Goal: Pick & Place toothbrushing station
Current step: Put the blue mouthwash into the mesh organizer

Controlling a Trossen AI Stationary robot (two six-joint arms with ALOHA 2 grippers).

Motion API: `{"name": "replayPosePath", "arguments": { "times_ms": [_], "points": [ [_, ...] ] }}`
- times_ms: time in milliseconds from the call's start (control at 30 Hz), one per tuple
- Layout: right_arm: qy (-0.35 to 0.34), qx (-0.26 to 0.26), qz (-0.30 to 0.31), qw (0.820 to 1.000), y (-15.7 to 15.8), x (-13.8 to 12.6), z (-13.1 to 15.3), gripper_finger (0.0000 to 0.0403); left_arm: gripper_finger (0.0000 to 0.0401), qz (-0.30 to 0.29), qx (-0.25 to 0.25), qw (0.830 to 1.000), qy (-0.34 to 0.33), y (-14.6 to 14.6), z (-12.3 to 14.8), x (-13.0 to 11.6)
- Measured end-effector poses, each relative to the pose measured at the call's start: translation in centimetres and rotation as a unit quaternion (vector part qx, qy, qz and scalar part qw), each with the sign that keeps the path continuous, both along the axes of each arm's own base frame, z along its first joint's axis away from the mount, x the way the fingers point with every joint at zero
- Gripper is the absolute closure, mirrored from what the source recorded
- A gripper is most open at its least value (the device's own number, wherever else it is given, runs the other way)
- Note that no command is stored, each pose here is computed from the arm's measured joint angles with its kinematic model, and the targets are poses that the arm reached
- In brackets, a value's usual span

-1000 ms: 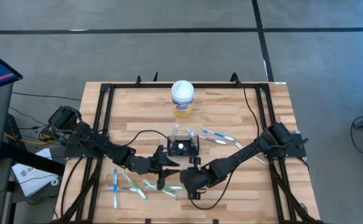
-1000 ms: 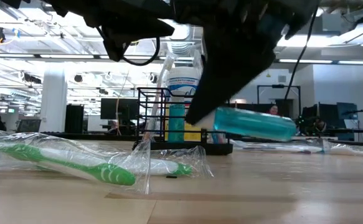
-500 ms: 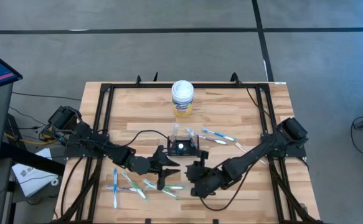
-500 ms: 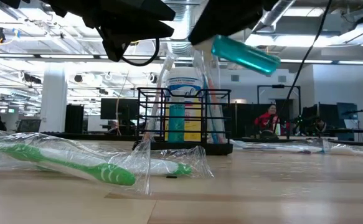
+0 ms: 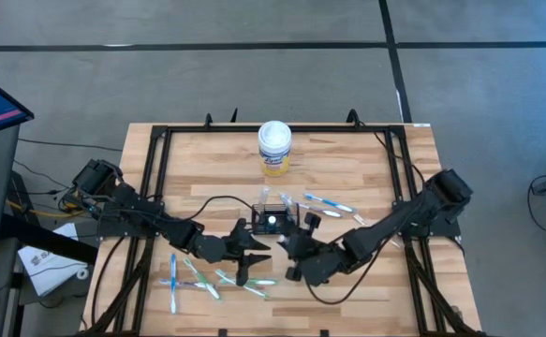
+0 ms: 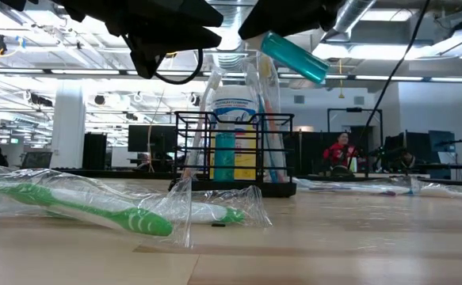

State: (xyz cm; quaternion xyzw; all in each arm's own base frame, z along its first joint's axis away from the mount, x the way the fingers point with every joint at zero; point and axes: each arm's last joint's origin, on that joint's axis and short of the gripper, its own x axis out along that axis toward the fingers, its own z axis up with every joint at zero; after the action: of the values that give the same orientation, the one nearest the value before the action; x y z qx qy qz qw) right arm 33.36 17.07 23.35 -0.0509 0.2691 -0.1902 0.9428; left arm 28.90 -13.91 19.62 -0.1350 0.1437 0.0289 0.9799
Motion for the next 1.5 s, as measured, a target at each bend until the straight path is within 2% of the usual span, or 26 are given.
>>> {"name": "replayPosePath", "arguments": {
  "times_ms": [300,633,1067,1267,1500],
  "points": [
    [-0.084,0.016,0.017,0.996,-1.3,-1.2,0.3,0.0317,0.0295,-0.001,0.001,1.000,0.000,0.0,0.0,0.0],
    [-0.178,0.034,0.051,0.982,-3.1,-1.9,-0.5,0.0317,0.0295,-0.001,0.001,1.000,-0.001,0.0,0.1,0.0],
    [-0.283,0.076,0.081,0.953,-6.7,-2.6,-2.5,0.0318,0.0295,-0.001,0.001,1.000,-0.001,0.0,0.1,0.0],
    [-0.333,0.074,0.089,0.936,-7.7,-3.5,-2.6,0.0318,0.0295,-0.001,0.001,1.000,-0.001,0.0,0.1,0.0],
    [-0.341,0.076,0.103,0.931,-8.2,-3.8,-3.0,0.0318,0.0295,0.000,0.001,1.000,-0.001,0.0,0.1,0.0]
  ]
}}
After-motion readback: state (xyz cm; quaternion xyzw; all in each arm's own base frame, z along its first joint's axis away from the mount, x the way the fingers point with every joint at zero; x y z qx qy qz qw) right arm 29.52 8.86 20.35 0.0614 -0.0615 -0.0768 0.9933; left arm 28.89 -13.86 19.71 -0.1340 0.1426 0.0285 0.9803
